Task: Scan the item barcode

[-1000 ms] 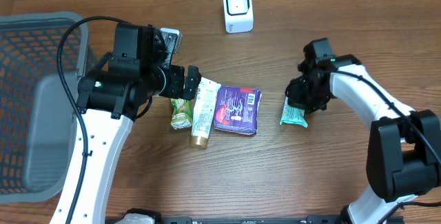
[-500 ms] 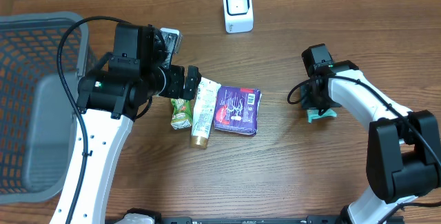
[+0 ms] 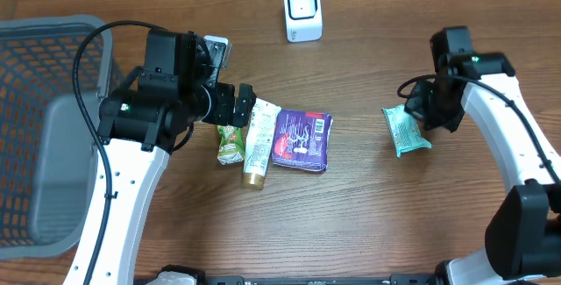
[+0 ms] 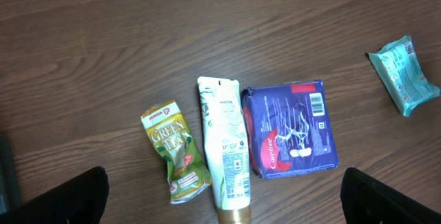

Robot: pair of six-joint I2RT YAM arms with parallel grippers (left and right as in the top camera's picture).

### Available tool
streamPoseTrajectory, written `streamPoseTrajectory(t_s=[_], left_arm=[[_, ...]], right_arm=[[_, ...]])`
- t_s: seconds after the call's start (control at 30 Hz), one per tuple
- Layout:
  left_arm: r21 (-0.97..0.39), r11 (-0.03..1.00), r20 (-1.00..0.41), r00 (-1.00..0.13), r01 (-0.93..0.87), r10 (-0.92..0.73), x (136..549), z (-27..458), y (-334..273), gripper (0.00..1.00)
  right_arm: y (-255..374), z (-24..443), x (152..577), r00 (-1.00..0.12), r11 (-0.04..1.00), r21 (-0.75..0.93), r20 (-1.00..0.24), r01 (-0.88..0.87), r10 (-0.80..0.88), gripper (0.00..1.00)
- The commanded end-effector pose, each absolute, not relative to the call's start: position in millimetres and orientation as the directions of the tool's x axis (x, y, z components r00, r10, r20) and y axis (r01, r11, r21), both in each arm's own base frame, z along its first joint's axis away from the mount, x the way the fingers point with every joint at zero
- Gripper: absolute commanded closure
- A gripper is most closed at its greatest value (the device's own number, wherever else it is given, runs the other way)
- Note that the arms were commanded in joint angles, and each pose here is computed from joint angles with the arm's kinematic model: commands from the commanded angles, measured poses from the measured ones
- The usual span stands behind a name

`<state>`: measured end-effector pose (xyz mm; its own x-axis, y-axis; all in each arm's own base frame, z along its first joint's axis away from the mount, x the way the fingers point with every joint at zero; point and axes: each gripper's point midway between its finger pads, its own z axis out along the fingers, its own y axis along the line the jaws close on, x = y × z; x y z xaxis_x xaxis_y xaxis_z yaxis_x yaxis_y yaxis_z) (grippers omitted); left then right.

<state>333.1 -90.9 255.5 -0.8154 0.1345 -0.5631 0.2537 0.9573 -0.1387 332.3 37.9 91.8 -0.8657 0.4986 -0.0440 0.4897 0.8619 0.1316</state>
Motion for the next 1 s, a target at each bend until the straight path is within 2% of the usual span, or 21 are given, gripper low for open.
streamPoseTrajectory(t_s=[0.0,0.07,0.2,0.3,0.4,0.53,0.7,0.83,0.97], left_arm=[[-0.127,0.954,-0.598,-0.788,0.272,0.145,332,270,-91,0.0],[-0.127,0.954,-0.598,-0.788,0.272,0.145,332,270,-91,0.0],[-0.127,0.954,-0.598,-0.788,0.272,0.145,332,270,-91,0.0],[-0.127,0.954,-0.598,-0.788,0.272,0.145,332,270,-91,0.0],[-0.127,0.954,-0.598,-0.788,0.272,0.145,332,270,-91,0.0],[-0.127,0.954,-0.598,-0.788,0.272,0.145,332,270,-91,0.0],[-0.127,0.954,-0.598,-0.788,0.272,0.145,332,270,-91,0.0],[-0.127,0.954,-0.598,-0.788,0.272,0.145,332,270,-91,0.0],[-0.127,0.954,-0.598,-0.788,0.272,0.145,332,270,-91,0.01]], right_arm=[[79,70,312,-0.921,0.868,0.313,0.085,0.386,0.379,0.92],[91,56,305,-0.945,0.879,0.347,0.084,0.326,0.317,0.9],[91,25,297,-0.954,0.907,0.301,0.039,0.294,0.296,0.9],[57,10,296,-0.946,0.941,0.123,-0.042,0.315,0.322,0.9],[20,9,298,-0.91,0.914,-0.063,-0.136,0.402,0.391,0.9],[-4,13,308,-0.866,0.868,-0.134,-0.231,0.479,0.442,0.9],[18,23,322,-0.883,0.897,0.056,-0.156,0.439,0.442,0.89],[13,68,339,-0.858,0.845,0.318,-0.147,0.43,0.492,0.78],[-1,77,341,-0.836,0.763,0.479,-0.101,0.434,0.539,0.65]])
